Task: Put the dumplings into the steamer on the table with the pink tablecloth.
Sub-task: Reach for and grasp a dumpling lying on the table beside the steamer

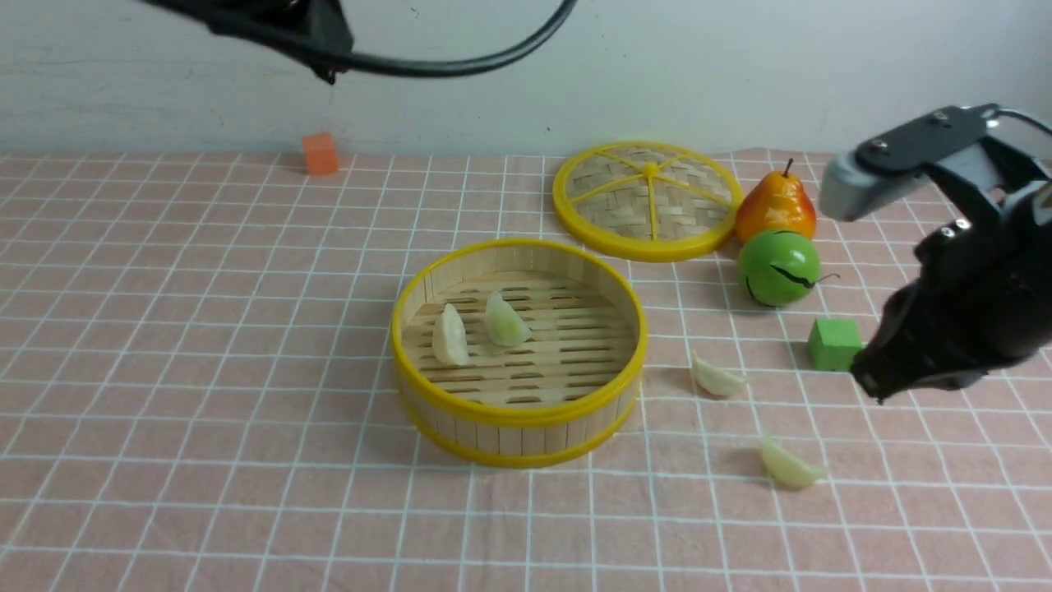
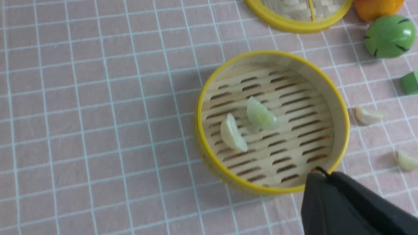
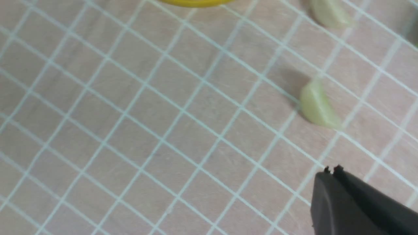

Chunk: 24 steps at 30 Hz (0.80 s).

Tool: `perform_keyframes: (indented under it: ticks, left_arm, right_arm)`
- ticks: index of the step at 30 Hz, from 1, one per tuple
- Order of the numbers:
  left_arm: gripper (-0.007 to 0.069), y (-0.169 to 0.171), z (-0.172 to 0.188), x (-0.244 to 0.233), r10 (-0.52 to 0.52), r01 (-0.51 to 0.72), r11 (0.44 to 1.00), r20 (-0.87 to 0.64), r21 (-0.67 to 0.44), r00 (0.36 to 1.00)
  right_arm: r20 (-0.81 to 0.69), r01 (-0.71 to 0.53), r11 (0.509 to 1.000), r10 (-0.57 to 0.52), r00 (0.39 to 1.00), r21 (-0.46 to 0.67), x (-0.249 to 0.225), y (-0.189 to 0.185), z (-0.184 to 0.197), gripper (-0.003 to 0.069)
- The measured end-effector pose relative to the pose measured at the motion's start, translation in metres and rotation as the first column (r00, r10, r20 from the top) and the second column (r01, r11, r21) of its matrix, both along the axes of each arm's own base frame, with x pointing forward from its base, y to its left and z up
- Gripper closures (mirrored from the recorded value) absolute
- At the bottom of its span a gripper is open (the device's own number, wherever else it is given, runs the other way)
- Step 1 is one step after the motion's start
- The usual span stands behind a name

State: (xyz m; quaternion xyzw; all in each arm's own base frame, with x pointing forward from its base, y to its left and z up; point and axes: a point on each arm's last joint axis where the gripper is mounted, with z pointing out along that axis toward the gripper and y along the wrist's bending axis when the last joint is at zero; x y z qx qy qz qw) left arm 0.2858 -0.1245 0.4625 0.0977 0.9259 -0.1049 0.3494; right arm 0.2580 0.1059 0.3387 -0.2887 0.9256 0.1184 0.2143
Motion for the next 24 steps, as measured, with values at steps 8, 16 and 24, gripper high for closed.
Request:
perform_keyframes:
  ticks: [8,16,24]
  left_arm:
    - [0.0639,0.038,-0.044,-0.087,0.002,0.003,0.999,-0.107,0.047,0.994]
    - [0.0639,0.066,-0.080,-0.155,-0.009,0.010,1.000,-0.090,0.011,0.996]
    - [0.0639,0.074,-0.101,-0.173,-0.008,0.010,1.000,-0.106,0.018,0.994]
  right_arm:
    - [-0.109,-0.070,0.996,0.064,0.992,-0.049,0.042,0.014,-0.036,0.0633]
    - [-0.198,-0.033,0.982,-0.004,0.980,-0.187,0.075,0.013,-0.094,0.0278]
    - [-0.226,-0.034,0.972,-0.019,0.974,-0.231,0.098,0.017,-0.144,0.0081]
